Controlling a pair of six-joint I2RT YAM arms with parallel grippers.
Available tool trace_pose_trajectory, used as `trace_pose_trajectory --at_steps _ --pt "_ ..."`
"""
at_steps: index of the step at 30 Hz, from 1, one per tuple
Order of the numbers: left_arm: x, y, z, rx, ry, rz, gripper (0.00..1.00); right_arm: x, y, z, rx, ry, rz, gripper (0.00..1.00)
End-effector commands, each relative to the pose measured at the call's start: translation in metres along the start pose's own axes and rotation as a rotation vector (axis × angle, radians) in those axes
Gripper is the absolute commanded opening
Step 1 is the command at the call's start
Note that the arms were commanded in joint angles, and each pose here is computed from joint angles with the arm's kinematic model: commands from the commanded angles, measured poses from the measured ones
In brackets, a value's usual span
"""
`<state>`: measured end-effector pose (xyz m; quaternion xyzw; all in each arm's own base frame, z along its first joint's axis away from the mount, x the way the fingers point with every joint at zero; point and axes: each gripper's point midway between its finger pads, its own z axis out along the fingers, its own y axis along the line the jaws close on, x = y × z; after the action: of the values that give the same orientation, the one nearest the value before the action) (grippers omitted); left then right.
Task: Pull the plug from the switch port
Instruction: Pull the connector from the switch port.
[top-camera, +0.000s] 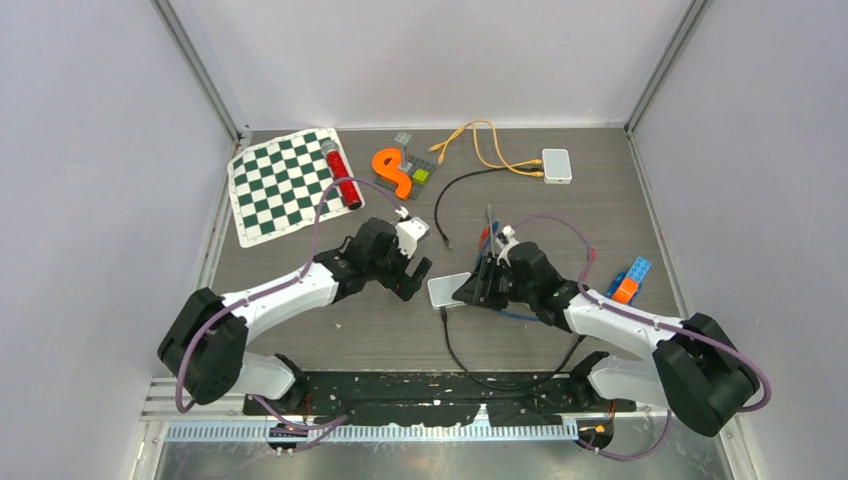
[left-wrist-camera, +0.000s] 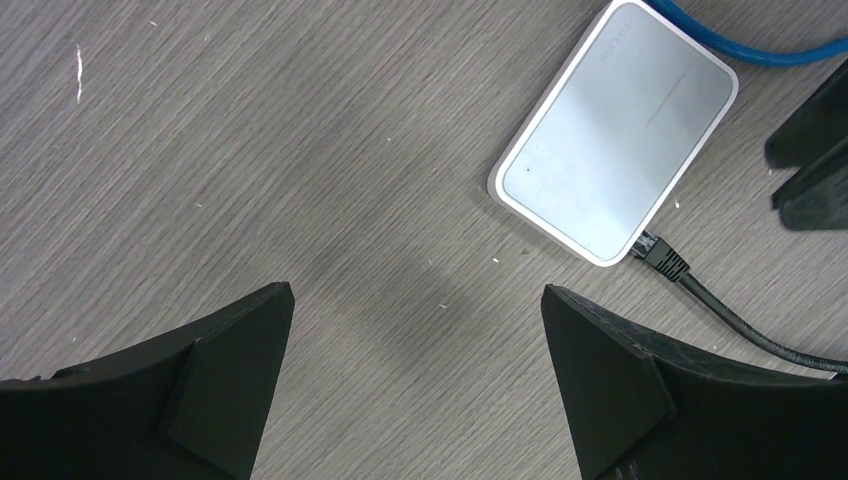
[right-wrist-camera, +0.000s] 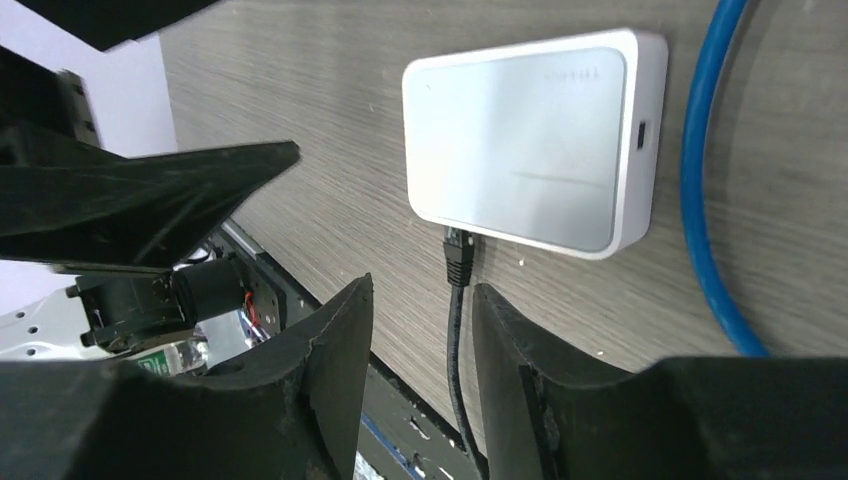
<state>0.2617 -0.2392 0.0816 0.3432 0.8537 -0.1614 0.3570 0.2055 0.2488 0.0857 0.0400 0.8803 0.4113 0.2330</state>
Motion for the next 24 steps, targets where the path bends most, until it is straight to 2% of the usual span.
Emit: trace_pose_trajectory --at_steps 1,8,17,21,23,24 --pt "-0.028 0.007 -0.01 -0.034 -0.082 0.013 1.0 0.007 0.016 0.013 -0.064 -0.025 0.084 0.48" --pt "-0.028 0.009 -0.014 -0.047 -0.09 0.011 0.99 0.03 0.014 0.035 -0.029 0.078 0.059 0.46" --pt "-0.024 0.006 -0.014 -0.032 -0.078 0.018 0.99 0.036 -0.002 0.053 0.038 0.096 0.078 0.44" --pt "-0.023 0.003 -0.012 -0.005 -0.068 0.047 1.0 0.035 -0.007 0.058 0.072 0.104 0.08 0.41" --pt "-0.023 -0.003 -0.011 0.031 -0.061 0.067 0.99 0.034 -0.01 0.059 0.096 0.107 0.065 0.37" --pt "-0.023 -0.005 -0.011 0.049 -0.057 0.076 1.0 0.036 -0.014 0.059 0.114 0.114 0.062 0.3"
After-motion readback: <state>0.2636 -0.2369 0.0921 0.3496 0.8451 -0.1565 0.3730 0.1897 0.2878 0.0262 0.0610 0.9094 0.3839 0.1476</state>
